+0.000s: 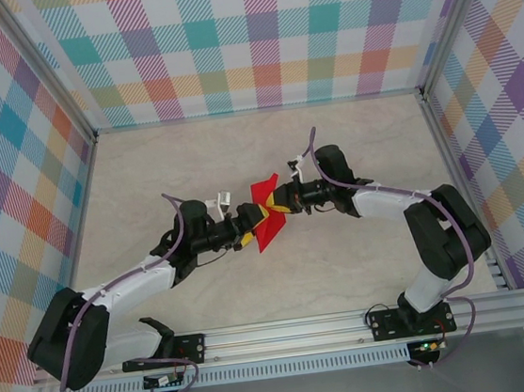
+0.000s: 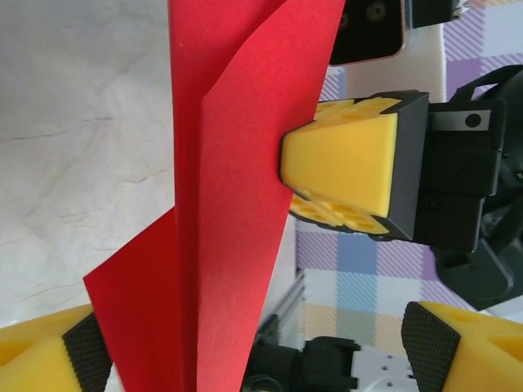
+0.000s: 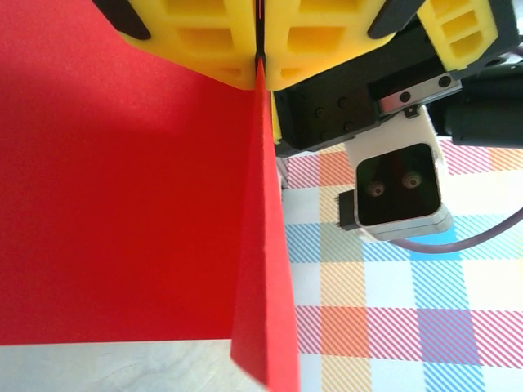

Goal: Fold a paper plane with a square sheet of paper (pick it up from the middle)
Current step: Turn over the paper at the center of the table.

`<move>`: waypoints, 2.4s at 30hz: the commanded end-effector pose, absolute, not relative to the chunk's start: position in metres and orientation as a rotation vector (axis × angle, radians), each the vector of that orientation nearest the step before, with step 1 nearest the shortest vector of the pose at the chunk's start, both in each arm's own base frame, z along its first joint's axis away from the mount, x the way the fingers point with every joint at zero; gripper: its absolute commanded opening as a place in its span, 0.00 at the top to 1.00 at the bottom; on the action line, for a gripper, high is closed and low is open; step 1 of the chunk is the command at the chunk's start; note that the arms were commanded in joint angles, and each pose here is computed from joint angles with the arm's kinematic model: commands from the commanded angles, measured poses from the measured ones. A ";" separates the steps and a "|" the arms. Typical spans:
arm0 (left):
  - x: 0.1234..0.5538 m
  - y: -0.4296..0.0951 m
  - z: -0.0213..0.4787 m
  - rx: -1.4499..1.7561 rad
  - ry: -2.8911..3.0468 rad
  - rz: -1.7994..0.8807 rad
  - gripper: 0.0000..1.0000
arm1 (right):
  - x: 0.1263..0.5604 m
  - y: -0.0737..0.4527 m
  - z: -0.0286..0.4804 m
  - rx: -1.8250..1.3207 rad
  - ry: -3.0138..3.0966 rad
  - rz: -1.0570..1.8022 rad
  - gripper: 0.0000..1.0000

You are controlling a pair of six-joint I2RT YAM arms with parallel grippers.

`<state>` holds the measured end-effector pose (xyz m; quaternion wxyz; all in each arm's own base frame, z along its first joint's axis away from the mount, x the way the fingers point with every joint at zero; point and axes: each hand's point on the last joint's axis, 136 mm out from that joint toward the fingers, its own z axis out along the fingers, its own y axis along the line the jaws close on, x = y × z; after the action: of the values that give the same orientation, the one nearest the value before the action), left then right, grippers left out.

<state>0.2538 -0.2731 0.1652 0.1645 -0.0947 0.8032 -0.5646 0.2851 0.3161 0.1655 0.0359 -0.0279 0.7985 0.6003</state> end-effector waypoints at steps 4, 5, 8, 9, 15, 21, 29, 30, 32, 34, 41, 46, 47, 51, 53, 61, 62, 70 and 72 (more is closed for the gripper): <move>0.256 -0.288 0.192 -0.215 2.155 -1.763 0.23 | 0.282 0.323 0.205 -0.169 2.347 1.950 0.91; 0.257 -0.289 0.195 -0.218 2.140 -1.766 0.27 | 0.282 0.323 0.205 -0.168 2.346 1.953 0.91; 0.259 -0.286 0.201 -0.236 2.102 -1.748 0.37 | 0.281 0.322 0.204 -0.165 2.351 1.954 0.91; 0.259 -0.285 0.201 -0.242 2.092 -1.740 0.39 | 0.281 0.322 0.204 -0.164 2.351 1.954 0.91; 0.260 -0.275 0.199 -0.287 2.084 -1.688 0.59 | 0.279 0.321 0.199 -0.159 2.364 1.954 0.91; 0.258 -0.273 0.197 -0.279 2.120 -1.632 0.83 | 0.277 0.320 0.198 -0.155 2.373 1.955 0.89; 0.255 -0.265 0.184 -0.279 2.203 -1.512 0.90 | 0.274 0.308 0.191 -0.136 2.447 1.774 0.59; 0.255 -0.263 0.181 -0.280 2.222 -1.483 0.89 | 0.275 0.303 0.188 -0.127 2.468 1.710 0.52; 0.254 -0.256 0.173 -0.277 2.277 -1.388 0.90 | 0.276 0.288 0.182 -0.100 2.505 1.522 0.36; 0.253 -0.244 0.163 -0.279 2.355 -1.243 0.90 | 0.278 0.271 0.175 -0.065 2.535 1.347 0.28; 0.253 -0.182 0.147 -0.194 2.623 -0.513 0.90 | 0.279 0.229 0.162 0.001 2.572 0.991 0.12; 0.261 -0.146 0.158 -0.080 2.648 -0.025 0.90 | 0.279 0.217 0.151 0.044 2.594 0.898 0.10; 0.262 -0.142 0.159 -0.051 2.646 0.060 0.90 | 0.279 0.213 0.148 0.070 2.602 0.870 0.10; 0.271 -0.134 0.166 0.014 2.595 0.322 0.90 | 0.281 0.198 0.137 0.157 2.629 0.757 0.09; 0.276 -0.133 0.165 0.041 2.575 0.432 0.90 | 0.281 0.191 0.134 0.185 2.632 0.714 0.09; 0.288 -0.156 0.135 0.179 2.549 0.693 0.88 | 0.278 0.169 0.122 0.308 2.643 0.575 0.09; 0.288 -0.160 0.129 0.191 2.553 0.709 0.88 | 0.277 0.165 0.120 0.327 2.645 0.552 0.09; 0.281 -0.215 0.068 0.251 2.704 0.485 0.84 | 0.269 0.139 0.112 0.429 2.635 0.406 0.09; 0.278 -0.230 0.060 0.247 2.745 0.380 0.79 | 0.267 0.137 0.110 0.432 2.638 0.398 0.09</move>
<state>0.2819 -0.1997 0.0693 0.1867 0.0858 0.9584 0.1982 0.2739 0.1488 0.1128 0.2165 0.1395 0.9518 0.1665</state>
